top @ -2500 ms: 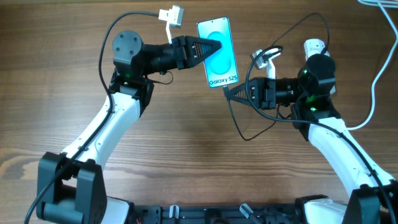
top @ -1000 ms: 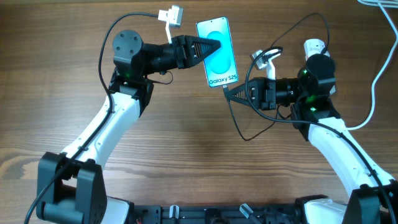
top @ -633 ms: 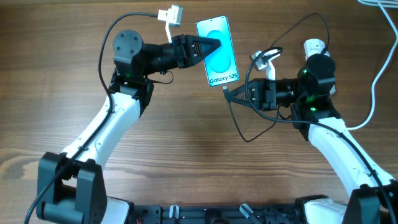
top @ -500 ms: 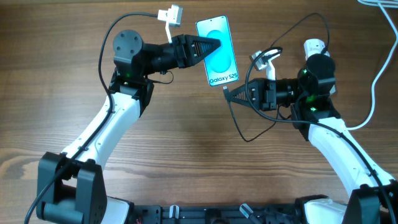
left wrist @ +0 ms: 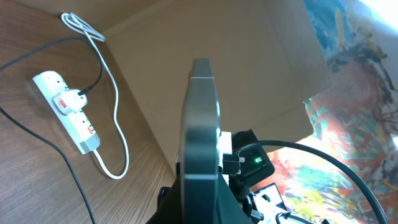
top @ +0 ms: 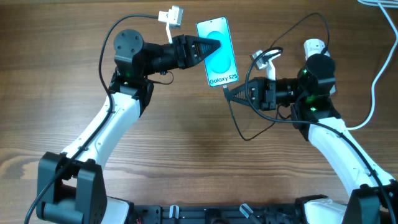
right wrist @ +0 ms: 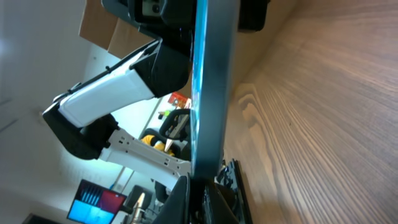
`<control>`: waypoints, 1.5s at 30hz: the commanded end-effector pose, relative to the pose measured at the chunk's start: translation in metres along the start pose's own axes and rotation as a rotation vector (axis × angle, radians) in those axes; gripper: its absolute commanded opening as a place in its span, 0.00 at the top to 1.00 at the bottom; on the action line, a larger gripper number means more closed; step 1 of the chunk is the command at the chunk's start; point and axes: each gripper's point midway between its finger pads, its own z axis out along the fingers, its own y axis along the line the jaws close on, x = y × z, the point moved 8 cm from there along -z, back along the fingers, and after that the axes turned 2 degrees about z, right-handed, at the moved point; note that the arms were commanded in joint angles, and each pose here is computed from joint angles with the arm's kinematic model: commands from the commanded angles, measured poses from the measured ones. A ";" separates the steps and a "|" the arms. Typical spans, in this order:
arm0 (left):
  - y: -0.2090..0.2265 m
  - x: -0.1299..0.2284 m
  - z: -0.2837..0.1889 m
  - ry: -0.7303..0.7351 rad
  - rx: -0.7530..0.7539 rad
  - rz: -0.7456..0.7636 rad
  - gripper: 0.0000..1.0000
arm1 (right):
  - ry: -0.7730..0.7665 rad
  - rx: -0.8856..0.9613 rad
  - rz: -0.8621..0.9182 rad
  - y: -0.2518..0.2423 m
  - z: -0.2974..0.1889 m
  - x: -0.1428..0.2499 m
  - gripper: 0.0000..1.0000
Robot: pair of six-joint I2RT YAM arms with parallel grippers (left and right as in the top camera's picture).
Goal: Plug charger to phone and switch on socket
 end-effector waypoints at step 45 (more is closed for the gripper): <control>-0.012 0.005 0.004 0.063 0.043 0.056 0.96 | -0.012 0.008 -0.034 -0.001 0.001 -0.002 0.96</control>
